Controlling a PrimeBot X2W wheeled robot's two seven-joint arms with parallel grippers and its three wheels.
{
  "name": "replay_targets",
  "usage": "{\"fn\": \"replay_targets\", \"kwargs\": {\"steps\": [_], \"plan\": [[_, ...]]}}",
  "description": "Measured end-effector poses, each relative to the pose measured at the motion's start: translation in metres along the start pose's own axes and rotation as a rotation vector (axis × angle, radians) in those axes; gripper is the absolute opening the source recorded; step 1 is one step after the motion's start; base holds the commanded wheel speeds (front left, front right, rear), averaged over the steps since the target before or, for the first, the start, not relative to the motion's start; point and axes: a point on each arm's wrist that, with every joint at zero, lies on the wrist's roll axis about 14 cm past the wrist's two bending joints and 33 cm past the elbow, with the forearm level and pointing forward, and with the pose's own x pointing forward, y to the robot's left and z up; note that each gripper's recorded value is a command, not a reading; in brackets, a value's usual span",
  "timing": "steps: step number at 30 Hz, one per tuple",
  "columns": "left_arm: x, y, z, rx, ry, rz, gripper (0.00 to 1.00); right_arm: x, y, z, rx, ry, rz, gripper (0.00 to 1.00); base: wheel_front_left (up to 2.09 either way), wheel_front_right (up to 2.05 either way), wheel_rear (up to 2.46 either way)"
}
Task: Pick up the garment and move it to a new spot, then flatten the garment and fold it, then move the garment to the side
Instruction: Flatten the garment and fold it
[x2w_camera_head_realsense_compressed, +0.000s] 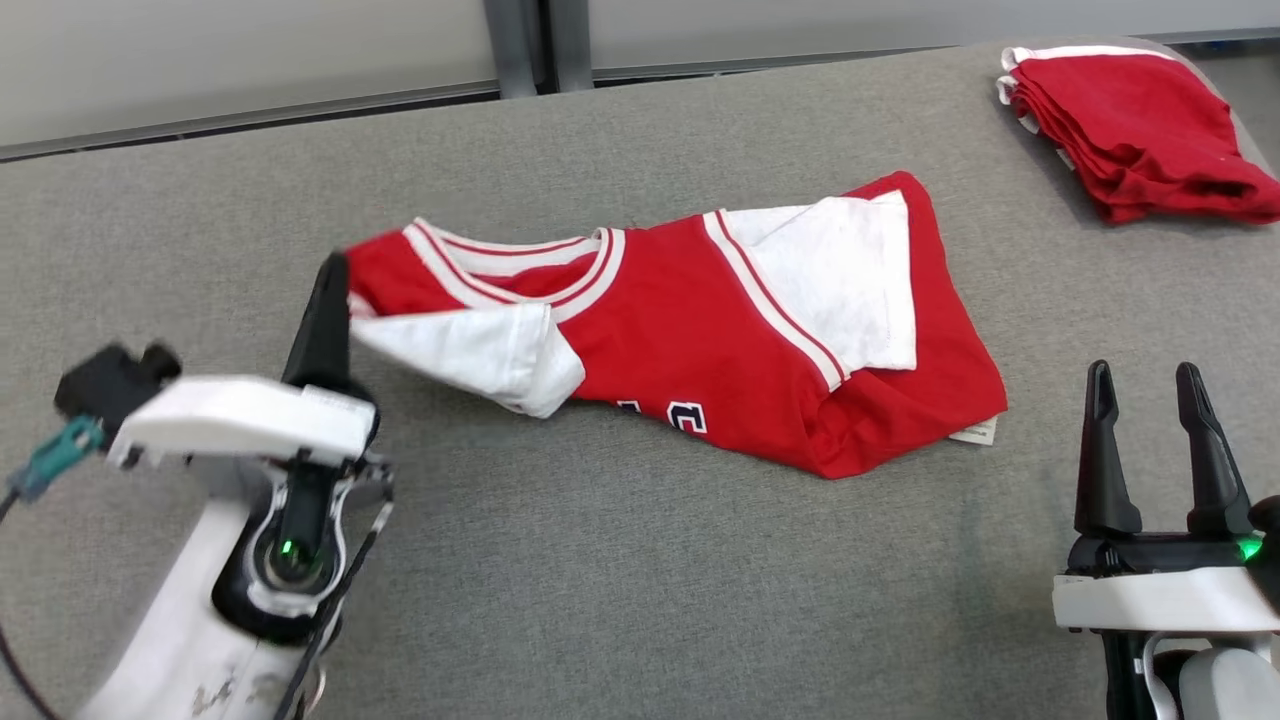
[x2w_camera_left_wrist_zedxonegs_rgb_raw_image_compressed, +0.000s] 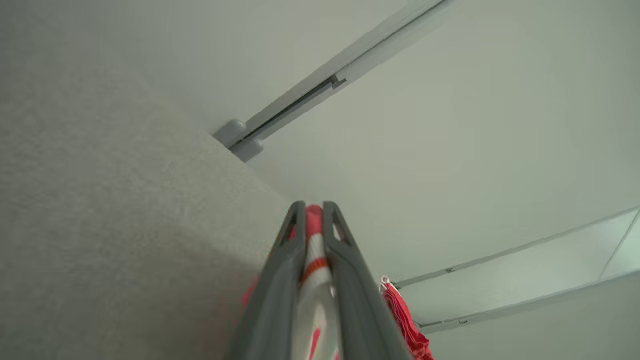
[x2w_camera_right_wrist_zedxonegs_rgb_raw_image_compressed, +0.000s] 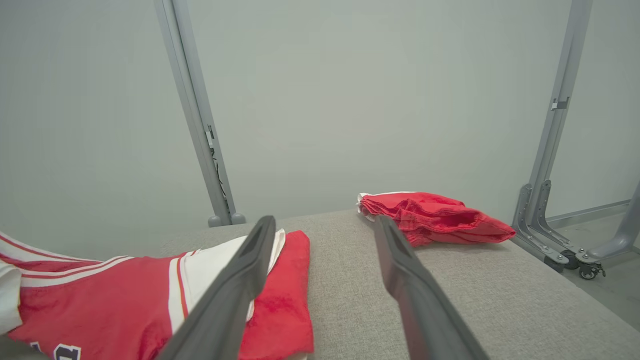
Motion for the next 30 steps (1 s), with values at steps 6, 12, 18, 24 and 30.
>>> {"fn": "replay_targets", "kwargs": {"steps": [6,12,18,24,30], "plan": [[-0.063,0.097,0.005,-0.020,-0.062,0.255,0.00,0.006,0.012,-0.006,0.001,0.013,0.034,1.00,0.00,0.00,0.00],[-0.106,0.136,0.028,0.191,-0.128,0.354,0.00,0.007,0.017,-0.014,-0.002,0.033,0.051,1.00,0.00,0.00,0.00],[-0.112,0.129,0.043,0.474,-0.175,0.335,0.68,0.008,0.028,-0.015,0.001,0.036,0.083,1.00,0.00,0.00,0.00],[-0.102,0.103,0.068,0.805,-0.254,0.289,1.00,0.004,0.026,-0.012,-0.003,0.032,0.077,1.00,0.00,0.00,0.00],[-0.064,0.041,0.051,1.056,-0.278,0.055,1.00,-0.002,0.014,-0.012,-0.017,0.038,0.045,1.00,0.00,0.00,0.00]]}}
